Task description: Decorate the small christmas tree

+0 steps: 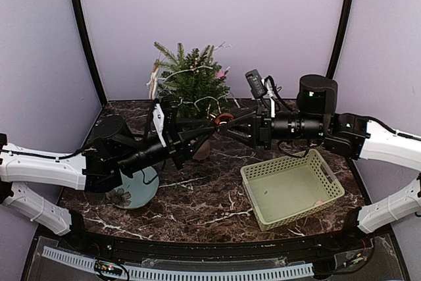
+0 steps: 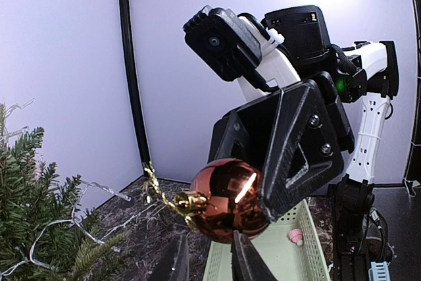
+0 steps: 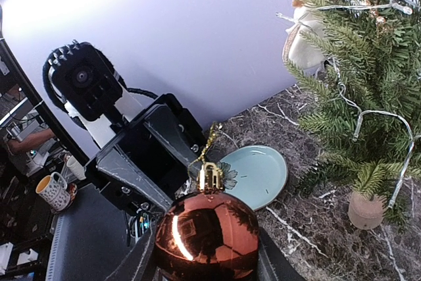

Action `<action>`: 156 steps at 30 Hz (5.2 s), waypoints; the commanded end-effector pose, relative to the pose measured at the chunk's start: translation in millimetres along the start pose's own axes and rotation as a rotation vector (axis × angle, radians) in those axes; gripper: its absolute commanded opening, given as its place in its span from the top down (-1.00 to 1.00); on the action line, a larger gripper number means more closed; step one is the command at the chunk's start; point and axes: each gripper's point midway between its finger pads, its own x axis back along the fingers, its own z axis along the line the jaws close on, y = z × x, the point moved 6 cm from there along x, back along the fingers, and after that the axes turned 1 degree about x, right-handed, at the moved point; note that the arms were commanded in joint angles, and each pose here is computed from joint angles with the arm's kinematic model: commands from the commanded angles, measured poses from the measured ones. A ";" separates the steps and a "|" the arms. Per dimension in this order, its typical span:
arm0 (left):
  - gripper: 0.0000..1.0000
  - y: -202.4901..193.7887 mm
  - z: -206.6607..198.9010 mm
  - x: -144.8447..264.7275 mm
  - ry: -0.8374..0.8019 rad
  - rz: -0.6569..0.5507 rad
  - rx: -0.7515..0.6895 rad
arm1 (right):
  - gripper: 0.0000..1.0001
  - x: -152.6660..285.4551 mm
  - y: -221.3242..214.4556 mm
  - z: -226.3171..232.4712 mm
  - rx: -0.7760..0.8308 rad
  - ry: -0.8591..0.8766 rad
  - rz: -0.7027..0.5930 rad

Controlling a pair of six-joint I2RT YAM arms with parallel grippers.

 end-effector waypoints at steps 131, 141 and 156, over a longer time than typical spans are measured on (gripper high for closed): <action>1.00 31.0 128.5 -13.3 0.471 0.152 0.054 | 0.53 -70.5 76.0 -86.9 0.112 -0.458 -0.041; 1.00 17.6 131.2 -15.1 0.477 0.186 0.064 | 0.53 -73.2 68.7 -91.3 0.107 -0.467 -0.026; 0.69 31.0 131.3 -9.3 0.490 0.138 0.053 | 0.49 -69.0 70.2 -87.7 0.110 -0.459 -0.039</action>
